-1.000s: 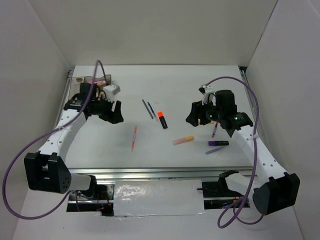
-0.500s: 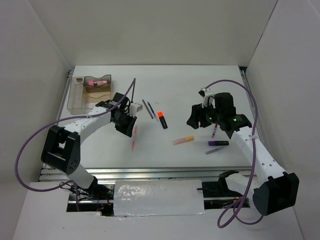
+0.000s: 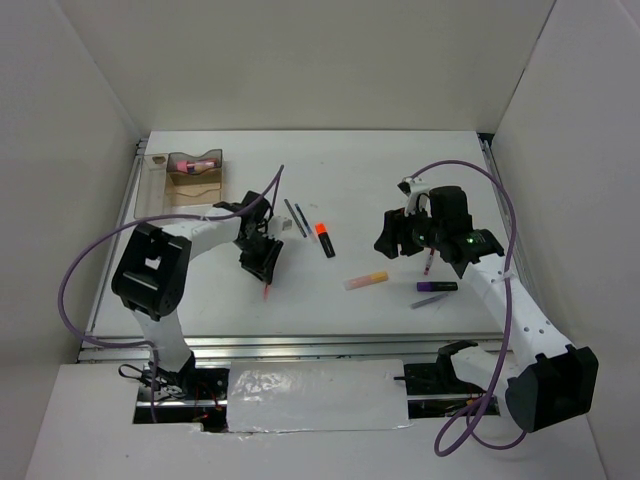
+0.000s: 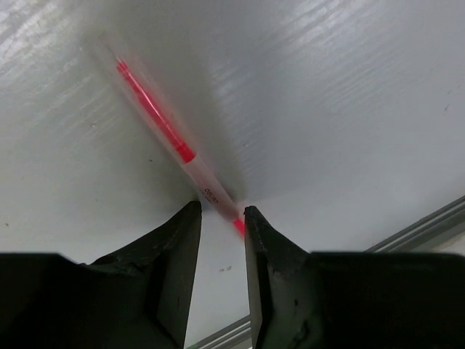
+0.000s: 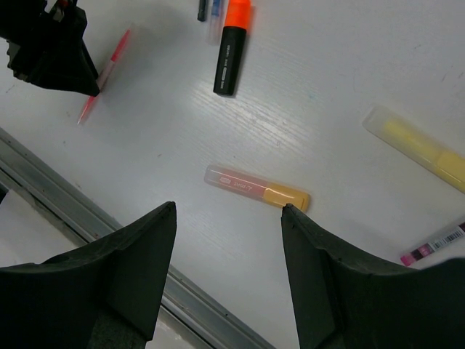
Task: Sort the stationery into containers
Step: Pick up the pen from the center of the board, then place the pen in the storage box.
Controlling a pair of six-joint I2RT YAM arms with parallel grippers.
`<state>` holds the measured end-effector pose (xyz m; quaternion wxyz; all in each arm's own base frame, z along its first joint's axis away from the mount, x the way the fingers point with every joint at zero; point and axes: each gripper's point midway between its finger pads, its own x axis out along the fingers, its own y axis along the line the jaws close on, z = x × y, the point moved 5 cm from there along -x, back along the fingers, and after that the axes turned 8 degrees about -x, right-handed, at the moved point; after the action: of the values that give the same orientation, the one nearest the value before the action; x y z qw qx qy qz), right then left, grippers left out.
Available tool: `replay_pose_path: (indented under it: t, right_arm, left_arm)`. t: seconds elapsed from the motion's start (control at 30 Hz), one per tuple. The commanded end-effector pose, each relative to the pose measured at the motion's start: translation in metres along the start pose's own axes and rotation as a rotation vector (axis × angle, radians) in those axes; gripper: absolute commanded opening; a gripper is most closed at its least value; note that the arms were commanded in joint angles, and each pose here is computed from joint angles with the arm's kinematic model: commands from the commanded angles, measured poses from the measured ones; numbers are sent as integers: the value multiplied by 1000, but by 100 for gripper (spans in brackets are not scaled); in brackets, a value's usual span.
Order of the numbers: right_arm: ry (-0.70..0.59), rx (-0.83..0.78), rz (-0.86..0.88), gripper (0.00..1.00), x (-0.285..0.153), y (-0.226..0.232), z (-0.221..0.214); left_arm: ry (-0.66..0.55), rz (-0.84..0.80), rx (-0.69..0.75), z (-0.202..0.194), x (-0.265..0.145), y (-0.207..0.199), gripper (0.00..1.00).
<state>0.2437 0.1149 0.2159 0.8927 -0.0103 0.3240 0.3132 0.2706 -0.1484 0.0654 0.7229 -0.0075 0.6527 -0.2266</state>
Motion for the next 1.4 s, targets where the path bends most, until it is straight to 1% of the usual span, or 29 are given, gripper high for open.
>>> replay_pose_path:
  t: [0.0,0.1,0.13,0.27,0.4,0.43,0.47,0.5,0.53,0.6,0.63,0.67,0.7,0.73,0.77,0.83,0.87,0.9,0.97,1.0,1.07,1.1,1.13,1.17,1.2,1.23,1.3,1.33,1.37]
  right_arm:
    - [-26,-19,-4,67,-1,-2,4]
    - [-23,-18,-2,67,0,-2,5]
    - [-23,-18,-2,66,1,-3,5]
    - [-22,-18,0,67,1,-3,5]
    - [-26,-20,-4,67,1,-3,6]
    - [-26,-19,-4,66,1,-3,6]
    - [-26,-20,-5,67,1,-3,6]
    - [-26,-20,-5,66,1,-3,6]
    - [-27,-19,-5,66,1,-3,6]
    - [-32,-22,-4,66,0,-3,8]
    - [-29,-22,-1,67,0,-2,7]
    - [-28,-19,-5,67,-1,-3,6]
    - [-28,-20,-3,67,-1,-2,6]
    - [-29,-21,-2,67,-1,-2,6]
    - [-25,-19,-1,67,0,-2,5]
    - [-19,-18,1,68,1,-2,5]
    - [-16,-14,2,69,2,-3,5]
    - [-19,-17,0,74,2,-3,6]
    - [-15,-16,1,74,4,-4,7]
    - [-9,-14,5,74,5,-3,7]
    - [0,-10,16,74,7,-3,8]
    - [5,-7,17,74,7,-3,7]
    - [5,-4,16,74,8,-4,8]
    - [5,-7,19,74,8,-4,9]
    - [8,-6,17,74,8,-4,8]
    - [7,-4,16,74,8,-4,9]
    - [4,-6,12,74,8,-4,8]
    - [4,-8,17,74,8,-4,8]
    - [10,-4,14,74,9,-4,7]
  left_arm:
    - [-17,-9,-4,11,4,-2,43]
    - [-15,32,-14,14,11,3,42]
    - [-15,70,-17,15,11,7,41]
    - [-8,152,-32,15,17,17,30]
    - [2,263,-54,11,20,34,26]
    - [6,267,-70,10,19,38,22]
    - [2,268,-79,11,17,41,15]
    - [-1,268,-86,12,15,44,11]
    - [-7,275,-111,13,11,52,4]
    - [-40,238,-112,18,-3,54,0]
    - [-60,216,-135,21,-13,62,0]
    - [-98,156,-124,27,-26,56,0]
    - [-120,139,-113,30,-37,56,0]
    - [-192,133,-87,40,-61,59,0]
    - [-210,102,-73,41,-73,59,0]
    - [-318,96,-79,54,-113,66,0]
    - [-335,94,-81,55,-126,69,0]
    - [-402,119,-104,64,-151,83,0]
    - [-440,150,-128,69,-175,105,0]
    - [-499,189,-156,76,-200,126,0]
    - [-486,211,-194,78,-207,154,0]
    - [-537,233,-218,84,-229,174,0]
    - [-512,223,-243,88,-221,190,0]
    - [-521,232,-257,90,-227,203,0]
    - [-558,242,-275,93,-246,217,0]
    - [-528,223,-294,96,-233,233,0]
    - [-524,251,-302,101,-236,260,0]
    - [-516,250,-298,103,-234,265,0]
    - [-538,270,-273,109,-244,273,0]
